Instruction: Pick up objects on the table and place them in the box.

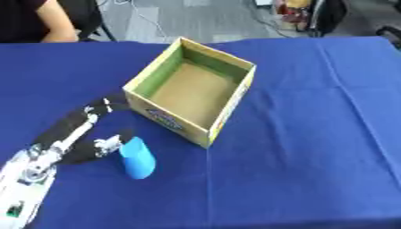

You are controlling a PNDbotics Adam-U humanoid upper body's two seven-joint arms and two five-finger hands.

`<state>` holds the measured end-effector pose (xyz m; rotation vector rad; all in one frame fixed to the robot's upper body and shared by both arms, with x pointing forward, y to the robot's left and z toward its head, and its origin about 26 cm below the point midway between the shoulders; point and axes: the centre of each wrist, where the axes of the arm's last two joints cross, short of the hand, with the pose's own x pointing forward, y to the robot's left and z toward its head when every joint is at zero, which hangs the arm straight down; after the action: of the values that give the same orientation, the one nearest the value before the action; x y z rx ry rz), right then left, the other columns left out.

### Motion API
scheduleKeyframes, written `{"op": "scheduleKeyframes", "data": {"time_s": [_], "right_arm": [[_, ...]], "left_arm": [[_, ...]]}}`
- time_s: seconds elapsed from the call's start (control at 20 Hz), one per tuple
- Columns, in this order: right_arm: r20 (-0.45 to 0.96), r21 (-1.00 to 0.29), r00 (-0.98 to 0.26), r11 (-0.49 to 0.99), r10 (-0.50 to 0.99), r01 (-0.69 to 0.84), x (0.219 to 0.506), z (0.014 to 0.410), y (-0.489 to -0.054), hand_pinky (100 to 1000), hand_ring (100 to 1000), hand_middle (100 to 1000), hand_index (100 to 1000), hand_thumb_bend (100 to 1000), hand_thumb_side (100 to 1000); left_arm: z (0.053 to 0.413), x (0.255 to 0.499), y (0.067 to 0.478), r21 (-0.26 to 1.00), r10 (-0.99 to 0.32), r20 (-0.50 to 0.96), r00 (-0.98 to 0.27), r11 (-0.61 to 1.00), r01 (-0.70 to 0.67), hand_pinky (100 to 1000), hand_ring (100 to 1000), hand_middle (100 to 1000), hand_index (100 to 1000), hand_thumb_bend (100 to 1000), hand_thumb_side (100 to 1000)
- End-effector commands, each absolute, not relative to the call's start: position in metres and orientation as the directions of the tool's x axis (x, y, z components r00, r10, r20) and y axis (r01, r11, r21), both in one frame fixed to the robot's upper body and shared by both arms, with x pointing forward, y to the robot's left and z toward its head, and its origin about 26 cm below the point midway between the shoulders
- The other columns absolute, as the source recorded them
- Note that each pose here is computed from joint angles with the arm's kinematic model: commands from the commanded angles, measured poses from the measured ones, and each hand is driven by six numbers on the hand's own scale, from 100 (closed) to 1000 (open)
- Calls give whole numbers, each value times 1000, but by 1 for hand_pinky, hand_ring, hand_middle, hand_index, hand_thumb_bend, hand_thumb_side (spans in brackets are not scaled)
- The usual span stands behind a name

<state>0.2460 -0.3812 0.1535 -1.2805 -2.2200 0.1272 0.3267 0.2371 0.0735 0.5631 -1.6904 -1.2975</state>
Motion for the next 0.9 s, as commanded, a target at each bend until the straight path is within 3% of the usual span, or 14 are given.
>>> {"op": "scheduleKeyframes", "data": {"time_s": [0.05, 0.9], "right_arm": [[401, -340, -401, 540, 824, 769, 246, 163, -380, 833, 739, 867, 948, 100, 857], [402, -340, -402, 542, 822, 769, 246, 163, -379, 833, 739, 867, 948, 100, 856]], "left_arm": [[76, 331, 234, 934, -785, 355, -507, 325, 151, 879, 853, 998, 907, 1000, 1000], [50, 337, 224, 931, -790, 365, -493, 294, 218, 880, 852, 1000, 903, 1000, 1000]]}}
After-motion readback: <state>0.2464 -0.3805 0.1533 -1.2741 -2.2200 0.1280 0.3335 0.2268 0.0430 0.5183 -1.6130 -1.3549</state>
